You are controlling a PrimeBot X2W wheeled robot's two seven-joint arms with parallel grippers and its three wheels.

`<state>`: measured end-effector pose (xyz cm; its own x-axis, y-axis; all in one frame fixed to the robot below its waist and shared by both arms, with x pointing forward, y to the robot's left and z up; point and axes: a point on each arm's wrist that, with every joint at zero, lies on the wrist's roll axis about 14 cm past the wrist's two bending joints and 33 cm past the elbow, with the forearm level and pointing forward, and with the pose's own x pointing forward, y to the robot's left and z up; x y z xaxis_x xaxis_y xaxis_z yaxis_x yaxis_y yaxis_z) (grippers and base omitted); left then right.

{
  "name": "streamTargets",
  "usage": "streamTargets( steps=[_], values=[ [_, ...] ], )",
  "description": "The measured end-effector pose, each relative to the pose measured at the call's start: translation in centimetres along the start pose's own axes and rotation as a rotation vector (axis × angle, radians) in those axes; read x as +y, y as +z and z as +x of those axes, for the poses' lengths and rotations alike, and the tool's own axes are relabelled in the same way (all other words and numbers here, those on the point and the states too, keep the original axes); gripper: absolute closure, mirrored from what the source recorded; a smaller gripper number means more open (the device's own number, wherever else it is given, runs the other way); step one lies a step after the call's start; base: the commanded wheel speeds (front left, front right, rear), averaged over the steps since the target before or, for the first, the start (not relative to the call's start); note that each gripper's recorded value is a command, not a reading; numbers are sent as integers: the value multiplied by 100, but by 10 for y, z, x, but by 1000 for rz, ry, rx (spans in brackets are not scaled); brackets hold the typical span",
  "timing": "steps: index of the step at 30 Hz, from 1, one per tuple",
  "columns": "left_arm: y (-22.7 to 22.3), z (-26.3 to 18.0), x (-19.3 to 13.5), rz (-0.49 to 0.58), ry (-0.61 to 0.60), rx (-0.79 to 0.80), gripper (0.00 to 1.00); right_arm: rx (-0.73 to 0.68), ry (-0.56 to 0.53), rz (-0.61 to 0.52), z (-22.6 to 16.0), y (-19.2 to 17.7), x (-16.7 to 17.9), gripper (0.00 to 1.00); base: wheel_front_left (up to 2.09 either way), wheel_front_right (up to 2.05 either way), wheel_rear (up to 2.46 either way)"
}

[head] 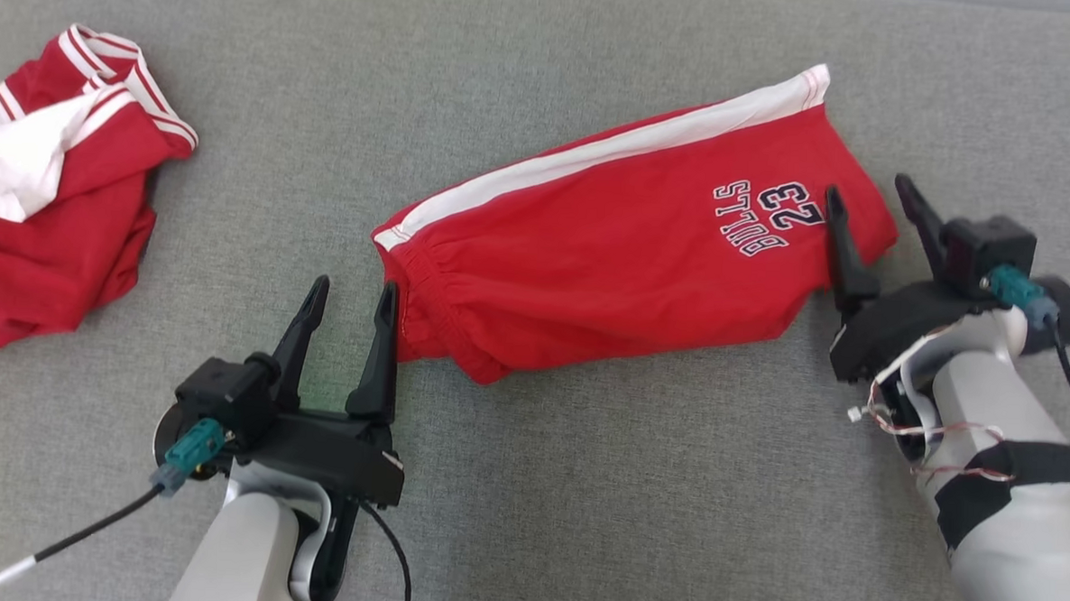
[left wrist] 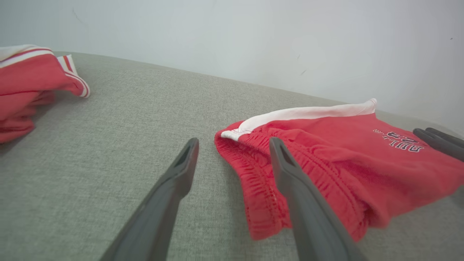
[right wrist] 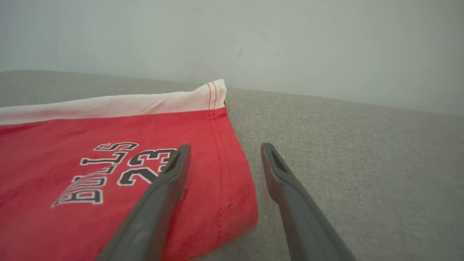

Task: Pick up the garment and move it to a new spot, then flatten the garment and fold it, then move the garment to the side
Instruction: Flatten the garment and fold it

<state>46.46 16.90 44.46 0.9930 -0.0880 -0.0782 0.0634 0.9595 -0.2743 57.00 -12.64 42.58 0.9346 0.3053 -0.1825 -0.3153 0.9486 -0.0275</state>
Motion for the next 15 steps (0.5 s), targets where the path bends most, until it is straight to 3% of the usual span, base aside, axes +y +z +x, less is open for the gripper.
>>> streamTargets(
  steps=[11,12,13,15],
  values=[
    [-4,-10,1,-2,7,12,0,130,-23,59,-11,-39,6,0,0,0,0],
    [-4,-10,1,-2,8,12,0,139,-18,61,-9,-40,8,5,0,0,0],
    [-4,-10,1,-1,8,12,0,147,-15,65,-9,-42,10,54,0,0,0],
    [-3,-10,1,2,8,10,0,154,-12,82,-8,-43,15,100,0,0,0]
  ],
)
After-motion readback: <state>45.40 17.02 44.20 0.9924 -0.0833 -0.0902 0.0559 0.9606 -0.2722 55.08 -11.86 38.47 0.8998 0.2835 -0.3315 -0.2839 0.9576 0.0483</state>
